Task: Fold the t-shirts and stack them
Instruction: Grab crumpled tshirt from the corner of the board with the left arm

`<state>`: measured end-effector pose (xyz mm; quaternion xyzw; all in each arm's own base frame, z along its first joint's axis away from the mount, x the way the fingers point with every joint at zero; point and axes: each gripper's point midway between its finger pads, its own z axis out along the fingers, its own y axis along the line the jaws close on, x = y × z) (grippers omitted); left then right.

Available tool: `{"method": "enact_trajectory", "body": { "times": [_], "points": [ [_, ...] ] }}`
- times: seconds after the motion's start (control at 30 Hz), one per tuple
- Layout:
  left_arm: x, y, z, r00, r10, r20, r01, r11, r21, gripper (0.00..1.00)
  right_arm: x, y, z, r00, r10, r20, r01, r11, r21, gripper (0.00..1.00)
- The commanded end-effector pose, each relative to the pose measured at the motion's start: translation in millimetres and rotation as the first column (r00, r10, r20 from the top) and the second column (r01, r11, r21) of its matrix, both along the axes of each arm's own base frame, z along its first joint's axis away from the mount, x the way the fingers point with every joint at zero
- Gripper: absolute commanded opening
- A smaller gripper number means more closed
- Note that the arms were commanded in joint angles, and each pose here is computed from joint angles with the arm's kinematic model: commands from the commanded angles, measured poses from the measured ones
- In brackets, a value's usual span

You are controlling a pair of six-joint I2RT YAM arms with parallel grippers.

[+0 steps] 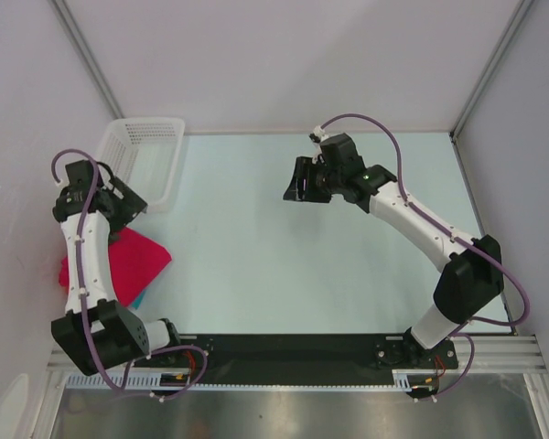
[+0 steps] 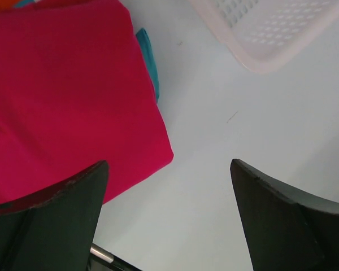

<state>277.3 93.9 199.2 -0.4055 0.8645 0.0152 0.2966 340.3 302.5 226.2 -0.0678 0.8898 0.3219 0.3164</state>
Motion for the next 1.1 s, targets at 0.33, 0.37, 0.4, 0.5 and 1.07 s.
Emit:
{"method": "enact_trajectory", "body": {
  "times": [0.33,0.37,0.4,0.5,1.07],
  "points": [
    [-10.7,-9.1,-46.0,0.995,0.099,0.019,-0.088,0.945,-0.314,0.93,-7.0,-8.3,16.6,1.0,-0.005,0.028,0.004,0.999,0.039,0.56],
    [-14.0,-7.5,-48.7,0.993,0.115,0.012,-0.106,0.943,-0.316,0.93,-7.5,-8.6,17.2,1.0,-0.005,0.029,0.004,0.999,0.039,0.57],
    [-16.0,-5.7,-47.9,0.992,0.127,0.015,-0.116,0.943,-0.311,0.93,-7.1,-9.6,17.3,1.0,-0.008,0.028,0.006,0.999,0.041,0.56],
    [-23.0,3.5,-46.5,0.984,0.18,0.011,-0.17,0.945,-0.279,0.91,-8.1,-10.5,16.0,1.0,-0.006,0.025,0.005,0.999,0.04,0.56],
    [-86.9,81.5,9.1,0.865,0.499,0.053,-0.501,0.851,0.159,0.87,-7.9,-4.1,14.4,1.0,0.019,0.005,-0.019,0.998,0.055,0.55]
  ]
}}
